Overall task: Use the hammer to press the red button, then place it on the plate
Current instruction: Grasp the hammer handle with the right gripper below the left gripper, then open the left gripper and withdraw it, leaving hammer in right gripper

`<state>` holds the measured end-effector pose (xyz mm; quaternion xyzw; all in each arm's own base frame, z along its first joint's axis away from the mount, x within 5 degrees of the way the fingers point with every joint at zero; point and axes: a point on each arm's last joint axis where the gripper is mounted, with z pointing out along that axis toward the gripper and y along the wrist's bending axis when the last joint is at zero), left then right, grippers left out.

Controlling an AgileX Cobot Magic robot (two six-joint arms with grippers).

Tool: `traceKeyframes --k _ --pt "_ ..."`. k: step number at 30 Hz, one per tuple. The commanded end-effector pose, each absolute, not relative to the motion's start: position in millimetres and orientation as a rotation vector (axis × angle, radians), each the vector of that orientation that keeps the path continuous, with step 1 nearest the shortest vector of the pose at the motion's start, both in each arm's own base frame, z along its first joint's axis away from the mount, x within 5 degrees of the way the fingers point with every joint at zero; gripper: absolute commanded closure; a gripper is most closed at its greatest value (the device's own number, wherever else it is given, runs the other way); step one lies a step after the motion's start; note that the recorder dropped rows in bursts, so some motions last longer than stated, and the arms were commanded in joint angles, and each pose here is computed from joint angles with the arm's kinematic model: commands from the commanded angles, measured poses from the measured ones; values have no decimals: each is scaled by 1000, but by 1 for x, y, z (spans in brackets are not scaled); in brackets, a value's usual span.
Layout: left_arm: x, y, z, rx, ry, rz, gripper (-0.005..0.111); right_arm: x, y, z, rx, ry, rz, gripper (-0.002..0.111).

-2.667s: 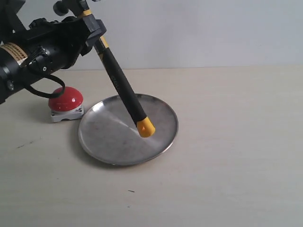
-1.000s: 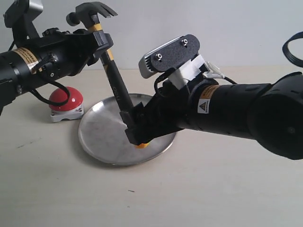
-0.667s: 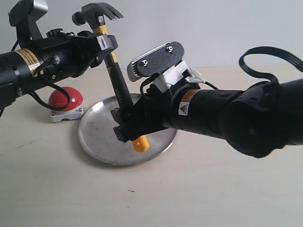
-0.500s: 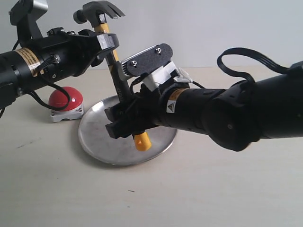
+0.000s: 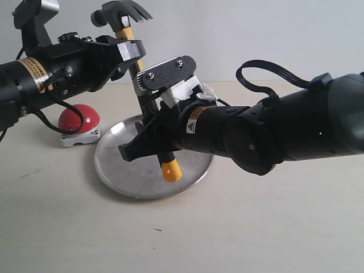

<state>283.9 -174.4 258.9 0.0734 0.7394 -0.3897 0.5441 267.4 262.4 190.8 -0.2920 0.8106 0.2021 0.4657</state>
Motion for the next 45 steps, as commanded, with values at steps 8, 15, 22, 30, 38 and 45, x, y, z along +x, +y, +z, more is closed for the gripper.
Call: traceKeyframes --k 8,15,22,30,38,45 --pt "283 -176 276 233 1628 -937 89 266 264 192 -746 1988 487 108" --pt "284 -173 279 221 1610 -894 54 264 261 206 -716 1974 511 108" --pt "280 -161 290 270 1620 -737 54 259 256 221 -715 1974 514 108" --pt "262 -126 315 260 1726 -524 55 258 254 226 -713 1966 518 108" --pt "219 -101 328 365 1727 -354 106 257 254 226 -715 1972 516 108" --pt "150 -77 325 446 1437 -352 107 255 253 221 -734 2033 502 108"
